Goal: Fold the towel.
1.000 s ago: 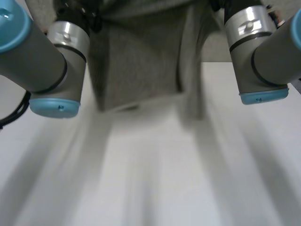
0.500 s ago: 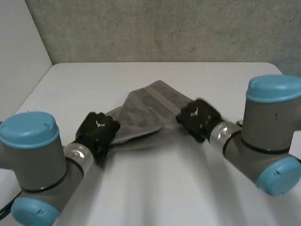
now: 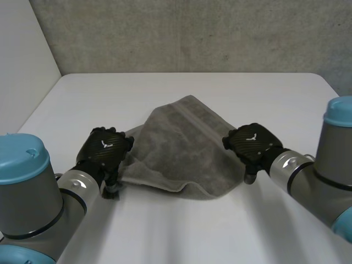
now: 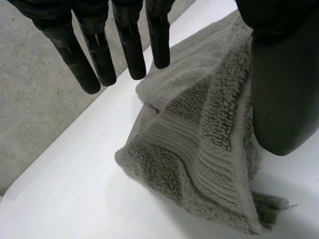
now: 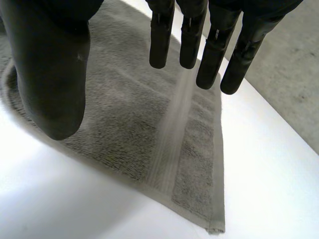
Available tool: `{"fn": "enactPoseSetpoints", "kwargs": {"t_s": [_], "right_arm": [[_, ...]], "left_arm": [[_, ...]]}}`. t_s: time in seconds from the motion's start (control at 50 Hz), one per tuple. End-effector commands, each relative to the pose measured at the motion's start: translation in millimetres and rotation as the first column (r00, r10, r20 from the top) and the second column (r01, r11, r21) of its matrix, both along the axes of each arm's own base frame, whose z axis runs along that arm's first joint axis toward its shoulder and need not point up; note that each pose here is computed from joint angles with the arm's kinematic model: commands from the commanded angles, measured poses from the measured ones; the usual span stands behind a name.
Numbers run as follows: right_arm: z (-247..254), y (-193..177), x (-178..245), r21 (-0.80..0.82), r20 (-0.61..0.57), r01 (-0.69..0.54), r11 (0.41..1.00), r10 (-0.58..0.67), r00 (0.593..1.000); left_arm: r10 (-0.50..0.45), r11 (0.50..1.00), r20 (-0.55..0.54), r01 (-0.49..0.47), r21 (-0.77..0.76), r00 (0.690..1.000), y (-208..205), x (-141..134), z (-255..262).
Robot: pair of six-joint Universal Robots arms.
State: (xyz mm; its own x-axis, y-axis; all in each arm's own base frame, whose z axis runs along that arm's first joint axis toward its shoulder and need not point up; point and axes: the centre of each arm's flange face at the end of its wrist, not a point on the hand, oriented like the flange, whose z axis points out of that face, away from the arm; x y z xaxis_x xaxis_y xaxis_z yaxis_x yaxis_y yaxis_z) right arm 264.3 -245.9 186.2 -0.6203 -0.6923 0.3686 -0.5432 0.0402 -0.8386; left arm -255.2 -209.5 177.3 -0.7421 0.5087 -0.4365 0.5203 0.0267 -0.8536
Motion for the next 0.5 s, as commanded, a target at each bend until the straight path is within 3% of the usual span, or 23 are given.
{"fn": "enactPoseSetpoints", "kwargs": {"t_s": [0.02,0.1,0.26,0.5], "right_arm": [[-8,-9,-10,0.070,0.062,0.001,0.998,-0.006,0.998],[-14,-9,-11,0.081,0.056,-0.002,0.997,-0.002,0.998],[-18,-59,-35,-0.027,0.083,0.078,0.997,-0.075,0.994],[-43,-99,-43,-0.124,-0.147,-0.075,0.989,0.057,0.988]], "left_arm": [[0.005,1.000,0.015,-0.005,0.026,1.000,5,3,-7],[0.003,1.000,0.018,-0.004,0.030,1.000,8,4,-8],[-0.011,1.000,0.013,0.010,0.024,1.000,15,4,-6],[-0.009,1.000,0.013,0.009,0.023,1.000,14,4,-7]]}}
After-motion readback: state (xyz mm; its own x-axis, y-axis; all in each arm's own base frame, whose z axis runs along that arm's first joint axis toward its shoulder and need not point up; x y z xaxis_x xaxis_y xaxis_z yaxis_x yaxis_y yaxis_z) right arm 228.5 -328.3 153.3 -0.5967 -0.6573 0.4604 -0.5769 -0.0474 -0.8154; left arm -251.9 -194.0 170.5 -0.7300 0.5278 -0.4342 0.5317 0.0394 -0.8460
